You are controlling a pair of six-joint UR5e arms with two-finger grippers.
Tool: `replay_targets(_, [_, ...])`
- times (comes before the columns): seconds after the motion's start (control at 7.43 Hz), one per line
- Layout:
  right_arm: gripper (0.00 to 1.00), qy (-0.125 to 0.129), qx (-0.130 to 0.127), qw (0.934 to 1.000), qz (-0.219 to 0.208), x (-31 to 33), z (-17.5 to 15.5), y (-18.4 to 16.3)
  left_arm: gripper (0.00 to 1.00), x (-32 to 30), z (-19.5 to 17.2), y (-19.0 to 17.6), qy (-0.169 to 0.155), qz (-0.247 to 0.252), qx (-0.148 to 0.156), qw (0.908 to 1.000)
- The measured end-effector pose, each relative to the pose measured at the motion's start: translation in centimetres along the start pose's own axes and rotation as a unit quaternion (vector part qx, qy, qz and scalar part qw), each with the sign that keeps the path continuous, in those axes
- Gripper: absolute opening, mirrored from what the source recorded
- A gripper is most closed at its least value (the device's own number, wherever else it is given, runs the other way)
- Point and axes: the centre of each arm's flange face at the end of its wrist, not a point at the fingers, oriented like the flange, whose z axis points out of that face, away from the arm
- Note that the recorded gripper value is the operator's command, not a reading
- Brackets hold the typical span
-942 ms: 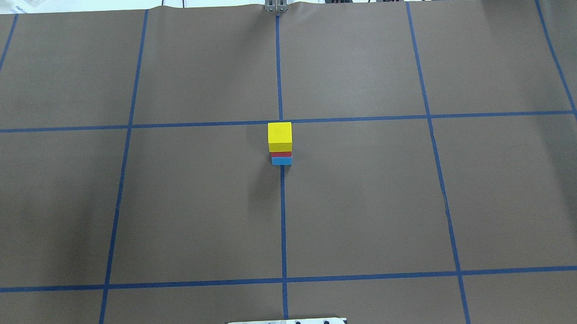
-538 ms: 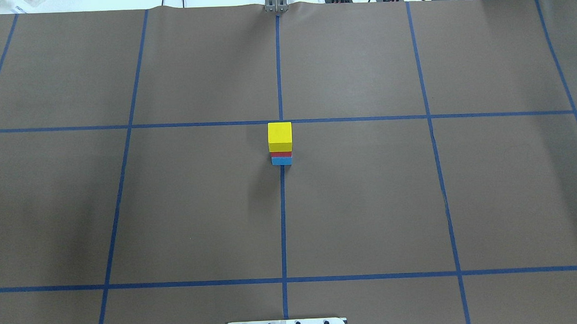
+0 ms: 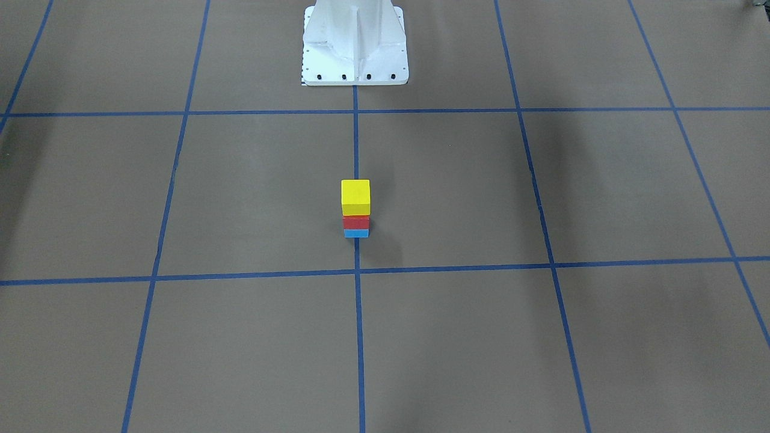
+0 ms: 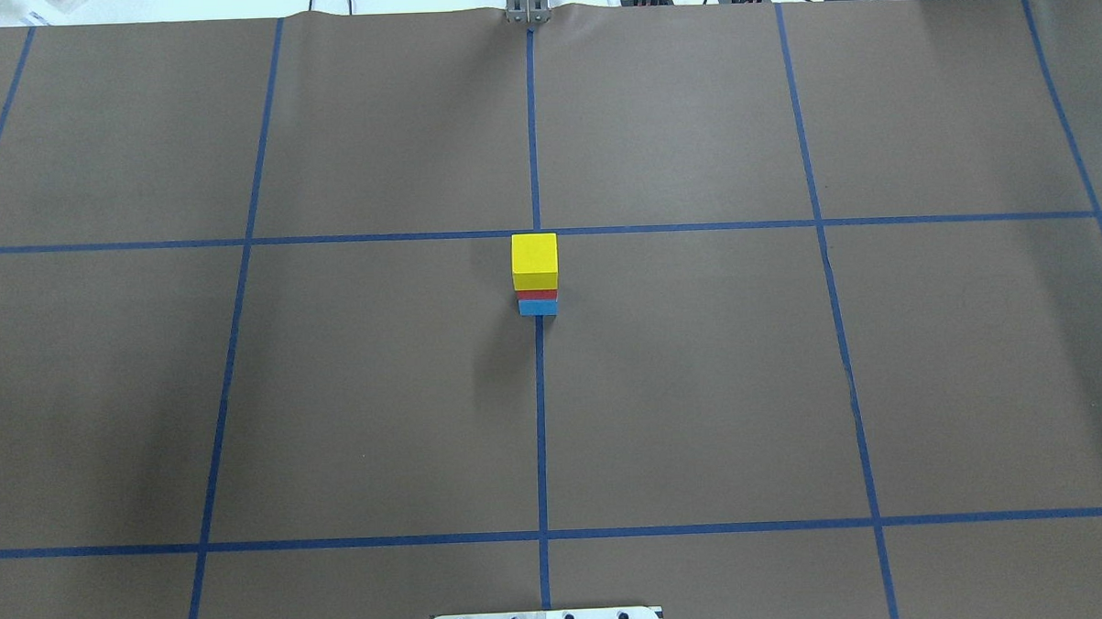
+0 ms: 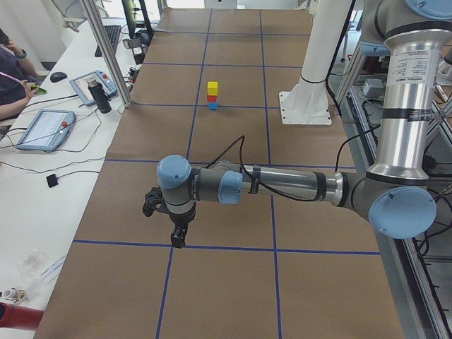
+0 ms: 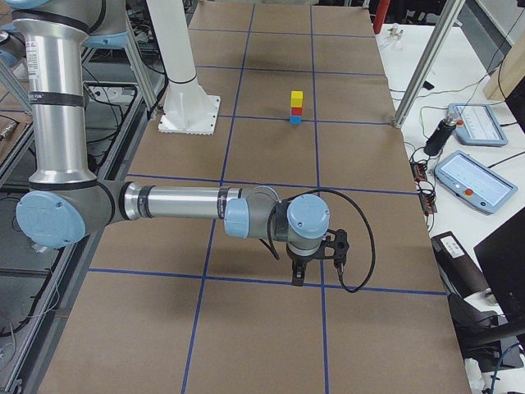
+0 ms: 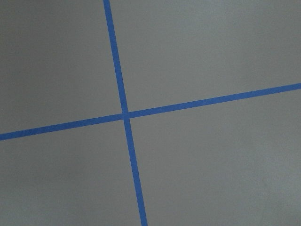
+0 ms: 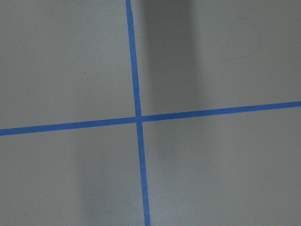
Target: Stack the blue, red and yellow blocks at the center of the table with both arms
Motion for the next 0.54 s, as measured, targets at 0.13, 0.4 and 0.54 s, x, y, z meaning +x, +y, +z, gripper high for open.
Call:
replay_targets(0.13, [0.99, 0.0, 0.0, 1.0, 0.0, 0.0, -0.1, 1.8, 1.0, 0.0, 0.0, 0.1, 0.0, 0.0, 0.0, 1.0])
replay_targets(0.4, [0.99, 0.0, 0.0, 1.0, 0.0, 0.0, -0.2, 3.3, 1.0, 0.1, 0.0, 0.1, 0.0, 0.0, 0.0, 1.0])
replay_targets(0.54, [0.99, 0.0, 0.0, 1.0, -0.001, -0.1, -0.2, 3.4, 1.0, 0.1, 0.0, 0.2, 0.0, 0.0, 0.0, 1.0])
